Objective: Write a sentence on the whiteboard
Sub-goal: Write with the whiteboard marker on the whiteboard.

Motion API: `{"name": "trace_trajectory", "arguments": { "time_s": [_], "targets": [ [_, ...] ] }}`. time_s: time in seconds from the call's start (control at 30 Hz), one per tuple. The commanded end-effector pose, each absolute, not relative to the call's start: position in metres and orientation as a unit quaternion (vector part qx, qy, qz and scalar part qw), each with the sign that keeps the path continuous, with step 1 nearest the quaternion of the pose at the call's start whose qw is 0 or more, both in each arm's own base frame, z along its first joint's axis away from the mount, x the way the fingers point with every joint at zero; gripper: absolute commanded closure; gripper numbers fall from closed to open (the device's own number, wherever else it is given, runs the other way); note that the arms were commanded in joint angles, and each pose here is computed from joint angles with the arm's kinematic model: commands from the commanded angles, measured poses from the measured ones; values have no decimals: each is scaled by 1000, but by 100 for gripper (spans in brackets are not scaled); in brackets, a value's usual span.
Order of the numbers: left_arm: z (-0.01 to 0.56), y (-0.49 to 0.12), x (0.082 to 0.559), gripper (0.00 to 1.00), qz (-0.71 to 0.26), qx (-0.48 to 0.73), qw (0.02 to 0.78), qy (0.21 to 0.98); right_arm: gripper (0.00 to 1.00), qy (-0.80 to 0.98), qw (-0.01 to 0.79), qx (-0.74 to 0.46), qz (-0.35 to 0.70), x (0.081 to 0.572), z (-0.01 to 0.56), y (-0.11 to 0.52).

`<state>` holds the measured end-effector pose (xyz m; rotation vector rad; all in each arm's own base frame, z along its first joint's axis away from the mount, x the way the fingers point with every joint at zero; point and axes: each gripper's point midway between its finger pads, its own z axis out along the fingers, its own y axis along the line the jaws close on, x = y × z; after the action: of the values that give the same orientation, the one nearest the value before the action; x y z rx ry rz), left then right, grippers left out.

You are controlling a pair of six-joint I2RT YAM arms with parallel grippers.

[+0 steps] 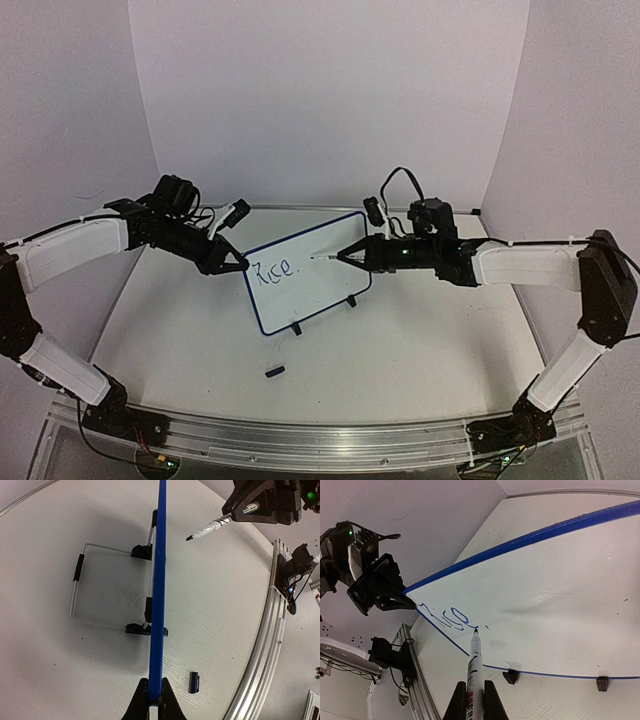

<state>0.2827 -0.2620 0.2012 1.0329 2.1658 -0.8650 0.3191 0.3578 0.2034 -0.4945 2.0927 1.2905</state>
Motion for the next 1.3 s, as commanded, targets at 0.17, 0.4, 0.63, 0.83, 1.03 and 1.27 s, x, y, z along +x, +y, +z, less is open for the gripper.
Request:
{"name": "trace_trajectory", "arguments": {
  "time_s": [0.17, 0.4, 0.63, 0.83, 1.03, 1.27],
  "targets": [
    [201, -264, 277, 100, -328, 393, 283, 811, 100, 768, 327, -186, 519, 339, 222, 372],
    [201, -265, 277, 100, -329, 394, 281, 811, 100, 775, 325, -175, 513, 348, 213, 372],
    [199, -266, 277, 100, -329, 394, 279, 811, 100, 776, 326, -174, 511, 353, 211, 374],
    [199, -266, 277, 100, -330, 394, 279, 811, 100, 775, 322, -180, 514, 354, 210, 378],
    [200, -266, 277, 100, -329, 394, 279, 811, 100, 781, 306, -179, 514, 351, 197, 377],
    [200, -266, 277, 100, -329, 394, 280, 811, 100, 795, 286, -171, 507, 345, 176, 373]
  ]
}}
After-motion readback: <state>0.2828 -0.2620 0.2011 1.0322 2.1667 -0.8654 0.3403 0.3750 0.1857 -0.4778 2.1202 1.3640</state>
